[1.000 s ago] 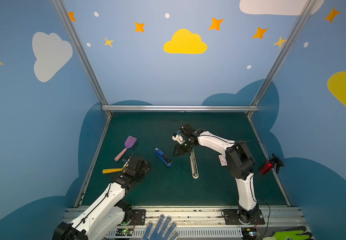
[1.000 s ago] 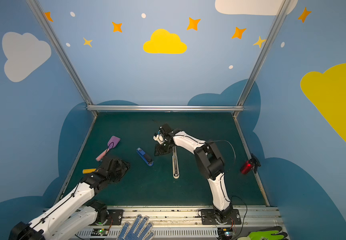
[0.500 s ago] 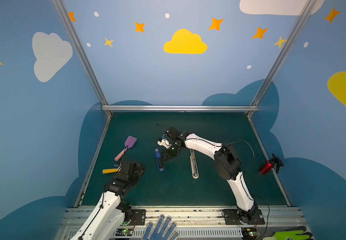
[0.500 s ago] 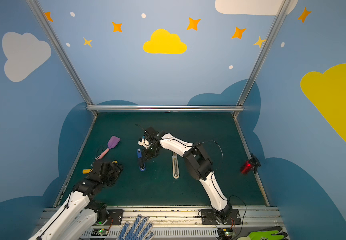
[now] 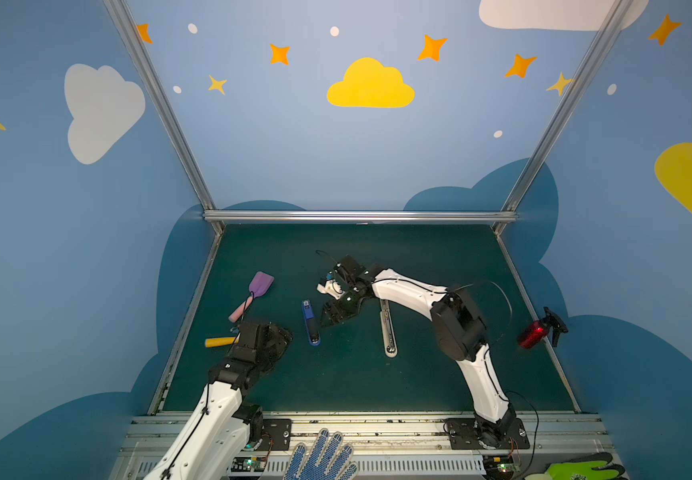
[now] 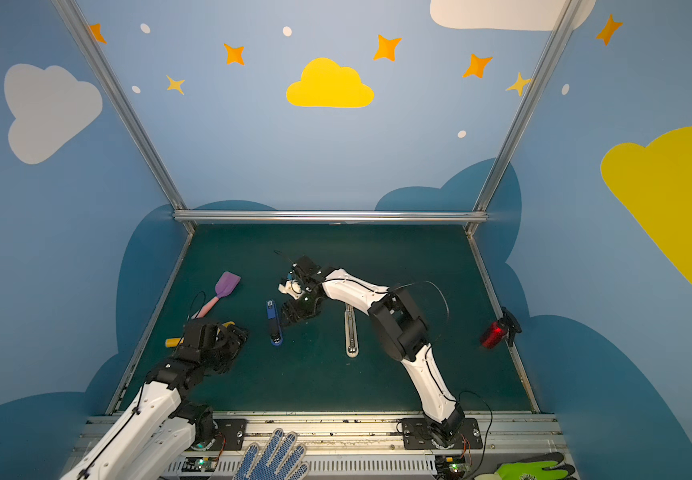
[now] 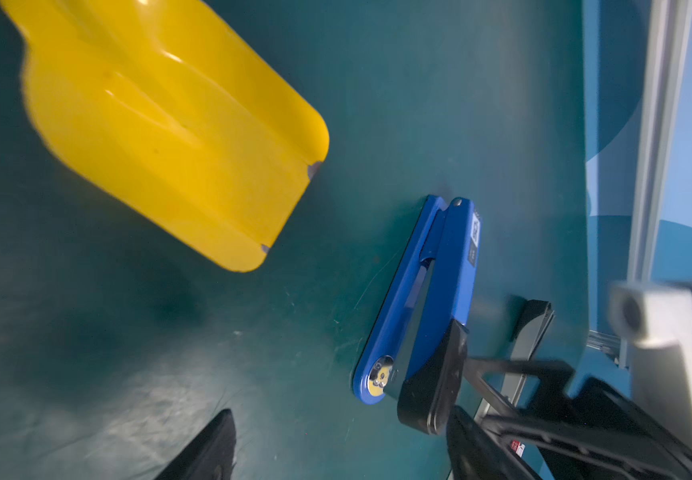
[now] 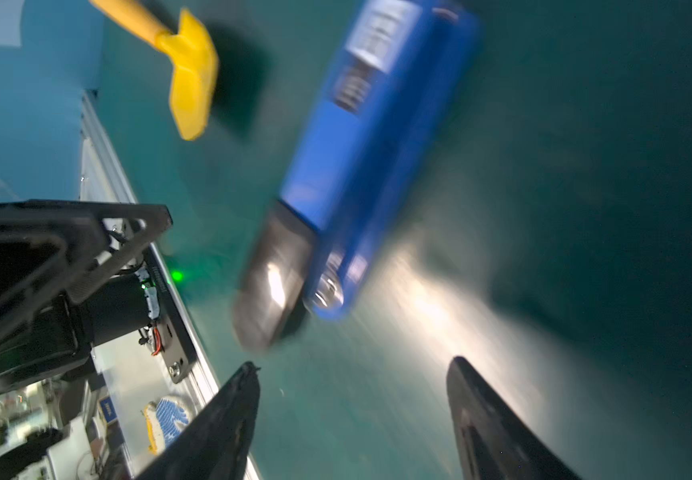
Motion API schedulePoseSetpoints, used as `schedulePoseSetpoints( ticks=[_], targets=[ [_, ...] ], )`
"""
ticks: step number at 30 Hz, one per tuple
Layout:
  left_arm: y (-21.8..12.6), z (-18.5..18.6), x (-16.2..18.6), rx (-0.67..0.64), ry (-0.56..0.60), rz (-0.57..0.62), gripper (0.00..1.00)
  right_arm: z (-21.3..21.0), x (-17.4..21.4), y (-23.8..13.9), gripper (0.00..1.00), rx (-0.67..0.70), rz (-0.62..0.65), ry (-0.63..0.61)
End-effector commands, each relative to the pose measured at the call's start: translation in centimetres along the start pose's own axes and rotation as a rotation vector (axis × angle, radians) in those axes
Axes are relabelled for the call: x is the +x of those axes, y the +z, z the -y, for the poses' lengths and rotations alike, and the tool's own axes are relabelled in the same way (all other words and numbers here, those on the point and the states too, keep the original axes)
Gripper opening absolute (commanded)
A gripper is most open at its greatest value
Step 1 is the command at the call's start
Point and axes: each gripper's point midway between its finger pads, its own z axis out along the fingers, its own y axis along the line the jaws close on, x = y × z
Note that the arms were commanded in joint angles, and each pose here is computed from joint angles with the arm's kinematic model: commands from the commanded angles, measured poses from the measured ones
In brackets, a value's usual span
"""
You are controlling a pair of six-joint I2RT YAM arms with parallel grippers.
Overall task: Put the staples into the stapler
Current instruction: 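Lift the blue stapler with the right gripper while the left gripper approaches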
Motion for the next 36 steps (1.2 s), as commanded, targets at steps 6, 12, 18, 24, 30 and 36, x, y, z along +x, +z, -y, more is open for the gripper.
schedulePoseSetpoints(
  ticks=[6, 12, 18, 24, 30, 36],
  targets=[
    [3.7, 6.7, -1.8, 0.043, 0.135, -0.08, 0.8, 0.2, 0.2, -7.2, 0.68, 0.021, 0.231, 0.017],
    [8.2, 8.0, -1.3, -0.011, 0.198, -0.201, 0.8, 1.0, 1.4, -8.9, 0.67, 0.038, 0.265, 0.035],
    [10.6, 11.2, 0.5, 0.035, 0.293, -0.294, 0.78, 2.7, 2.5, -9.4, 0.66, 0.068, 0.274, 0.066],
    [12.2, 14.9, 5.8, 0.087, 0.432, -0.46, 0.73, 4.8, 3.6, -9.5, 0.65, 0.109, 0.265, 0.088],
    [11.2, 16.6, 8.6, 0.138, 0.564, -0.515, 0.72, 4.7, 3.2, -10.3, 0.67, 0.107, 0.282, -0.013],
    [7.9, 13.5, 4.6, 0.091, 0.465, -0.388, 0.74, 3.1, 2.1, -10.5, 0.74, 0.086, 0.309, -0.292]
  ],
)
